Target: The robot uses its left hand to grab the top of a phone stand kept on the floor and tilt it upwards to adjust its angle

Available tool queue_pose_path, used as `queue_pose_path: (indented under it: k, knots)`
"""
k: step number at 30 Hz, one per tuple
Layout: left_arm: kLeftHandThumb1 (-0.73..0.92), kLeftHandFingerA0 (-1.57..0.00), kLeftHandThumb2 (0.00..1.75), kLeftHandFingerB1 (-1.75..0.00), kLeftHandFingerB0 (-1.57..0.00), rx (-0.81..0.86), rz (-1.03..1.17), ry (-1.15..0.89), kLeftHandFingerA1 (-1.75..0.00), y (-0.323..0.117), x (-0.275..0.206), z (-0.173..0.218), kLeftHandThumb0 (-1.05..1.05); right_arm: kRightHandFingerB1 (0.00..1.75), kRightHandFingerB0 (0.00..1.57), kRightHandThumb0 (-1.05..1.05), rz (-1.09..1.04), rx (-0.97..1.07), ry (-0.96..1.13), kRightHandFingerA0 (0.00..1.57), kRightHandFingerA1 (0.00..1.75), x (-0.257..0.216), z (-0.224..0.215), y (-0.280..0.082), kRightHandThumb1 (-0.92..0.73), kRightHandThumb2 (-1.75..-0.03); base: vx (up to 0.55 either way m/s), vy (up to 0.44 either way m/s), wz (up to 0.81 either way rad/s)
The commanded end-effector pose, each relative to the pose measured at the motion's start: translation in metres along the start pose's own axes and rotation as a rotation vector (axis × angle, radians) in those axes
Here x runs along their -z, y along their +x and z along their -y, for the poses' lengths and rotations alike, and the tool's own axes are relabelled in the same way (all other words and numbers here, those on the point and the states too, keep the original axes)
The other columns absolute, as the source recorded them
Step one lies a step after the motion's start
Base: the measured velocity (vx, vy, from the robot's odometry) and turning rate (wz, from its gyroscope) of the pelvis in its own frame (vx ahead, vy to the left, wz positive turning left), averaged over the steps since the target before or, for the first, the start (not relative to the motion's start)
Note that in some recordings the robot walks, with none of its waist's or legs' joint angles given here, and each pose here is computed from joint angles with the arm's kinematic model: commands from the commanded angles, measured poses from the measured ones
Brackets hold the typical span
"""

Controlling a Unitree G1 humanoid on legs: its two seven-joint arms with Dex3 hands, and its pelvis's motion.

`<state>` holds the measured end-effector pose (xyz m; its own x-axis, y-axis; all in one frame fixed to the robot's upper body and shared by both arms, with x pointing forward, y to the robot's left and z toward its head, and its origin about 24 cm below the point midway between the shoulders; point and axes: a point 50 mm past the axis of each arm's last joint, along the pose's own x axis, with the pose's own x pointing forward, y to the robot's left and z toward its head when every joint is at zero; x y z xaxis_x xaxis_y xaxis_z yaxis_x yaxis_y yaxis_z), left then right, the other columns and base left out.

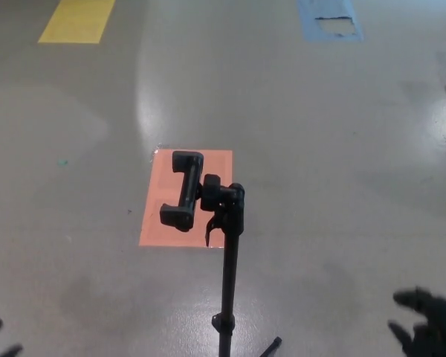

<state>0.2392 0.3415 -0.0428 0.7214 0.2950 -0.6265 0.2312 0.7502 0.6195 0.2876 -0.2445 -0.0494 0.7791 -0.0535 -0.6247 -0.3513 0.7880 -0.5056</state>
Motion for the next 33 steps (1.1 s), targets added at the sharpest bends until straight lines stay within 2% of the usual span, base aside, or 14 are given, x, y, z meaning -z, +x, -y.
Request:
queue_pose_path:
  k: [1,2,3,7,8,10,11,14,15,16,24,26,32,33]
  knots:
    - [0.53,-0.01,1.07,-0.47,-0.01,0.033,0.03,0.048,-0.47,-0.002,0.001,-0.007,-0.35,0.39,0.01,-0.62,-0.011,-0.026,-0.046,0.06,0.43,0.004,0.006,0.0,-0.63,-0.95,0.0,0.0,0.0]
    - [0.53,-0.01,1.07,-0.47,-0.01,0.033,0.032,0.043,-0.47,-0.002,0.001,-0.007,-0.35,0.39,0.01,-0.62,-0.01,-0.026,-0.049,0.06,0.43,0.004,0.006,0.0,-0.63,-0.95,0.0,0.0,0.0]
    - [0.52,0.0,1.07,-0.47,0.0,0.036,0.036,0.027,-0.47,-0.002,0.001,-0.007,-0.35,0.47,0.0,-0.33,-0.008,-0.013,-0.044,0.0,0.48,0.004,0.006,0.0,-0.6,-1.1,0.0,0.0,0.0]
    - [0.5,0.0,1.07,-0.48,0.0,0.022,0.056,-0.017,-0.47,-0.002,0.0,-0.009,-0.36,0.47,0.0,-0.33,0.014,0.017,-0.026,0.0,0.49,0.003,0.006,0.0,-0.59,-1.1,0.0,0.0,0.0]
    - [0.49,0.0,1.06,-0.48,0.0,0.016,0.061,-0.018,-0.46,-0.002,0.0,-0.01,-0.36,0.35,0.01,-0.73,0.02,0.023,-0.022,0.01,0.39,0.002,0.006,0.0,-0.66,-0.93,0.0,0.0,0.0]
    - [0.48,-0.01,1.05,-0.48,0.0,-0.012,0.093,-0.03,-0.47,-0.003,-0.002,-0.011,-0.37,0.4,0.04,-0.65,0.039,0.047,-0.013,0.05,0.42,0.002,0.006,-0.001,-0.62,-0.94,0.0,0.0,0.0]
    - [0.71,-0.11,0.72,-0.22,-0.07,-0.029,0.117,-0.035,-0.28,-0.003,-0.005,-0.013,-0.76,0.47,0.0,-0.33,0.05,0.064,-0.006,0.0,0.48,0.001,0.006,-0.001,-0.59,-1.1,0.0,0.0,0.0]
    - [0.69,-0.12,0.69,-0.22,-0.08,-0.078,0.188,-0.013,-0.27,-0.004,-0.015,-0.018,-0.76,0.47,0.0,-0.33,0.075,0.101,0.03,0.0,0.48,0.0,0.006,-0.001,-0.59,-1.1,0.0,0.0,0.0]
    - [0.61,-0.05,0.98,-0.31,-0.04,-0.1,0.215,0.003,-0.4,-0.004,-0.019,-0.019,-0.77,0.47,0.0,-0.33,0.088,0.114,0.052,0.0,0.48,0.0,0.006,-0.001,-0.6,-1.1,0.0,0.0,0.0]
    - [0.63,-0.1,1.0,-0.3,0.0,-0.135,0.266,0.047,-0.43,-0.004,-0.029,-0.023,-0.8,0.47,0.0,-0.34,0.11,0.135,0.077,0.0,0.48,-0.001,0.008,-0.002,-0.58,-1.1,0.0,0.0,0.0]
    - [0.66,-0.03,1.07,-0.26,-0.02,-0.259,0.564,0.294,-0.33,-0.015,-0.087,-0.045,-0.82,0.47,0.0,-0.33,0.153,0.182,0.088,0.0,0.47,-0.014,0.016,-0.001,-0.59,-1.11,0.0,0.0,0.0]
    - [0.75,-0.13,1.11,-0.19,-0.04,-0.279,0.628,0.352,-0.28,-0.02,-0.101,-0.051,-0.93,0.47,0.0,-0.33,0.16,0.184,0.093,0.0,0.48,-0.017,0.018,0.0,-0.59,-1.11,0.0,0.0,0.0]
    - [0.76,-0.09,1.12,-0.18,0.0,-0.329,0.811,0.515,-0.25,-0.04,-0.135,-0.06,-0.89,0.47,0.0,-0.34,0.165,0.186,0.085,0.0,0.48,-0.023,0.021,0.001,-0.58,-1.11,0.0,0.0,0.0]
    - [0.75,-0.13,1.11,-0.18,0.0,-0.338,0.86,0.56,-0.26,-0.047,-0.142,-0.061,-0.87,0.47,0.0,-0.34,0.163,0.187,0.081,0.0,0.48,-0.024,0.021,0.002,-0.59,-1.11,0.0,0.0,0.0]
